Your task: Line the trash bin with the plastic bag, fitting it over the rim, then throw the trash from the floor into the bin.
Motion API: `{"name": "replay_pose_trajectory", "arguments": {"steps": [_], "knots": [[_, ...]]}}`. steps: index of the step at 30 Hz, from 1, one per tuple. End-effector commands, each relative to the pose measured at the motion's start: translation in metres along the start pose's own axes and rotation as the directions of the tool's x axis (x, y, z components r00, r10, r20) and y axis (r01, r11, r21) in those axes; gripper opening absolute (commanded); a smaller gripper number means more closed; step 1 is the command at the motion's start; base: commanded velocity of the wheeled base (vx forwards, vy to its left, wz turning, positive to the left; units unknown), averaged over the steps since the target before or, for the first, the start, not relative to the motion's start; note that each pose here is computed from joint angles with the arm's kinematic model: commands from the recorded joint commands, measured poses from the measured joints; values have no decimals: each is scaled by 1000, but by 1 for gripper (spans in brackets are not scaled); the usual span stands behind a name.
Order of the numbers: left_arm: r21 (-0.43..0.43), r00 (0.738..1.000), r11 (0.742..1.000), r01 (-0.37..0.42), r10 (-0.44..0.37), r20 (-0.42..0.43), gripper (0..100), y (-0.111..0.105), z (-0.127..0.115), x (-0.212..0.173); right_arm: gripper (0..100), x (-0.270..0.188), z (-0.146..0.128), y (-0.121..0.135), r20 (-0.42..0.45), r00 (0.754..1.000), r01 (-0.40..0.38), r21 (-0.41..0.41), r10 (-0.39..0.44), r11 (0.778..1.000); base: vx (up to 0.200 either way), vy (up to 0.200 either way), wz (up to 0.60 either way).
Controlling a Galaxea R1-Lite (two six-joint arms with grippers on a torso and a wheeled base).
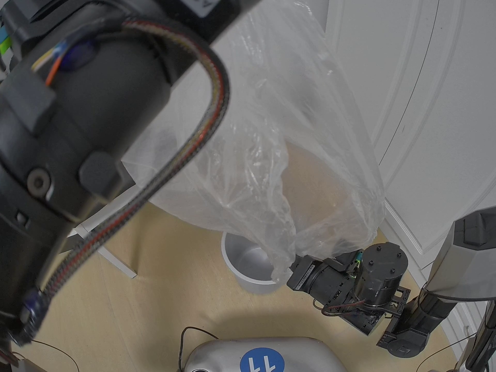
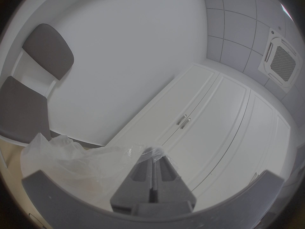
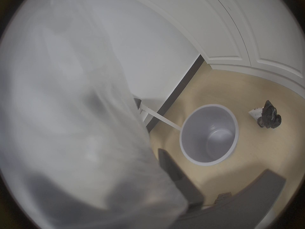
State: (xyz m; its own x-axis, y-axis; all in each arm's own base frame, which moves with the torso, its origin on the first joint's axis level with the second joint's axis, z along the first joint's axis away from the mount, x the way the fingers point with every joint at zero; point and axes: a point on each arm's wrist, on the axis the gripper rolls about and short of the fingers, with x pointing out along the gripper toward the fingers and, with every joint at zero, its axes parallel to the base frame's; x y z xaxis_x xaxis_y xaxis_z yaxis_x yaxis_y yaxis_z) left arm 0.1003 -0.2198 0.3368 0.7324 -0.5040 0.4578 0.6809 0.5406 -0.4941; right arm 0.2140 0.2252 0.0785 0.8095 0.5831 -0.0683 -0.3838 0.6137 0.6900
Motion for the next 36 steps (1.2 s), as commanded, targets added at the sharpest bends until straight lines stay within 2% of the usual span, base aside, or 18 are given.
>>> {"name": "replay_pose_trajectory", "arguments": {"steps": [1, 7, 11, 13, 16, 17, 19, 23, 25, 28, 29, 30, 32, 33, 34, 36], "knots": [[4, 1000, 1000, -4, 4, -8, 0, 1, -4, 1, 0, -2, 5, 4, 29, 999, -19, -9, 19, 1000, 0, 0, 0], [15, 1000, 1000, -16, 16, -8, 0, 5, -5, 3, 0, -6, 12, 9, 62, 998, -17, -63, 21, 998, 0, 0, 0], [38, 999, 999, -23, 25, -37, 0, 9, -11, 1, 0, -6, 16, 11, 80, 997, -16, -99, 24, 995, 0, 0, 0], [83, 998, 995, -48, 51, -43, 0, 16, -13, 3, 0, -10, 22, 14, 102, 994, -13, -141, 28, 990, 0, 0, 0], [152, 993, 984, -90, 100, -61, 0, 29, -20, 7, 0, -22, 29, 21, 119, 992, -11, -246, 41, 969, 0, 0, 0], [176, 991, 979, -104, 118, -71, 0, 33, -22, 8, 0, -30, 31, 21, 117, 992, -3, -303, 40, 953, 0, 0, 0], [215, 984, 969, -121, 145, -101, 0, 40, -27, 7, 0, -38, 33, 17, 112, 993, 15, -359, 27, 933, 0, 0, 0], [258, 974, 957, -131, 173, -146, 0, 46, -34, 4, 0, -48, 39, 12, 117, 993, 45, -425, 6, 904, 0, 0, 0], [286, 968, 948, -138, 190, -164, 0, 51, -40, 3, 0, -56, 38, 2, 101, 994, 84, -521, -37, 849, 0, 0, 0], [369, 956, 917, -150, 231, -184, 0, 64, -48, 1, 0, -67, 35, -5, 76, 995, 99, -591, -67, 800, 0, 0, 0], [369, 956, 917, -150, 231, -184, 0, 64, -48, 1, 0, -68, 35, -5, 75, 995, 100, -593, -68, 799, 0, 0, 0], [425, 945, 892, -157, 261, -199, 0, 74, -54, 0, 0, -73, 34, -8, 62, 995, 100, -614, -79, 783, 0, 0, 0], [472, 933, 868, -156, 287, -219, 0, 81, -62, -3, 0, -77, 32, -10, 47, 995, 100, -632, -91, 768, 0, 0, 0], [472, 933, 868, -156, 287, -219, 0, 81, -62, -3, 0, -77, 32, -10, 47, 995, 100, -632, -91, 768, 0, 0, 0], [510, 921, 847, -152, 308, -238, 0, 88, -67, -6, 0, -80, 31, -12, 36, 995, 98, -647, -98, 756, 0, 0, 0], [527, 917, 836, -151, 318, -242, 0, 91, -69, -7, 0, -81, 30, -14, 28, 994, 97, -653, -104, 751, 0, 0, 0]]}}
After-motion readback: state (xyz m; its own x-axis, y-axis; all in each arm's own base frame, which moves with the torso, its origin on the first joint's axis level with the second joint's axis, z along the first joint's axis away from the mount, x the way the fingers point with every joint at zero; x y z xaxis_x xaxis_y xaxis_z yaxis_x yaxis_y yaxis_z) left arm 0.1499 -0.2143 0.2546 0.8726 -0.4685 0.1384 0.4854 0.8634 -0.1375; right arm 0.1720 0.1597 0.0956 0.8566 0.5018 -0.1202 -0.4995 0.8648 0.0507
